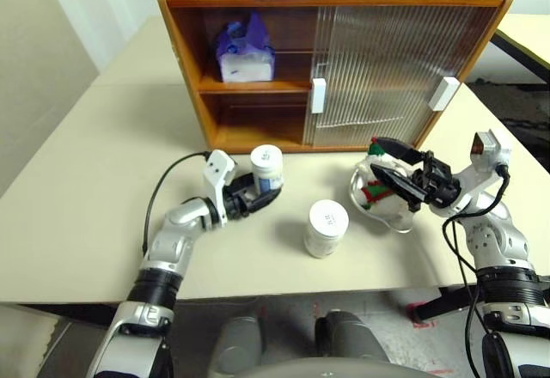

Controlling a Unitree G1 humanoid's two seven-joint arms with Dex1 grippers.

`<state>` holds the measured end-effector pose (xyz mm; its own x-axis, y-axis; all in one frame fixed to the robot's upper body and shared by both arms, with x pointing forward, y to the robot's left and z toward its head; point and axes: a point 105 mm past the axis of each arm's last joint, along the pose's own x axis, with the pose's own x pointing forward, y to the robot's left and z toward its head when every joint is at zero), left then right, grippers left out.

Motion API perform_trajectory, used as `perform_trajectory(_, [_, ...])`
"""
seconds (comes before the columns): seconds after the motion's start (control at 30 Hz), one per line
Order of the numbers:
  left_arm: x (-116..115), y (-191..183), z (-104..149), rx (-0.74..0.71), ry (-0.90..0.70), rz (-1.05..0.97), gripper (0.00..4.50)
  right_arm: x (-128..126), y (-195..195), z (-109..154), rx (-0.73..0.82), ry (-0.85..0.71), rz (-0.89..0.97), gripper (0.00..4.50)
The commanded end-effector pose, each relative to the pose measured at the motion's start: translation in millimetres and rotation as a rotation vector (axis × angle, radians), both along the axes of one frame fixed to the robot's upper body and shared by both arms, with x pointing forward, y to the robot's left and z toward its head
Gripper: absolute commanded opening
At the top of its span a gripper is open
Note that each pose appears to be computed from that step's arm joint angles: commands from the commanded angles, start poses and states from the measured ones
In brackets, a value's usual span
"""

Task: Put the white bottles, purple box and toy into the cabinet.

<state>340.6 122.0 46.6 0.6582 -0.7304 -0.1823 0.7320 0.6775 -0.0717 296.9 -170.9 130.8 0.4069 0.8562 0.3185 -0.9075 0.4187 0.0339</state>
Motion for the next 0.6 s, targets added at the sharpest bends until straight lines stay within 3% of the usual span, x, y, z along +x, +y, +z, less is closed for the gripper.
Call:
perform_trajectory(0.03, [21, 4, 22, -0.007, -0.075, 0.043, 3.10, -3, 0, 5, -0.031, -0.035, 0.020, 4.50])
perform_trajectory(0.27, [60, -4, 42, -0.005, -0.134, 0.159, 3.10, -4, 2, 7, -0.054, -0.059, 0.028, 4.50])
perform_trajectory(0.6, [90, -12, 37, 0.072, -0.104, 0.261, 3.10, -4, 8, 12, -0.039, -0.126, -0.038, 4.50])
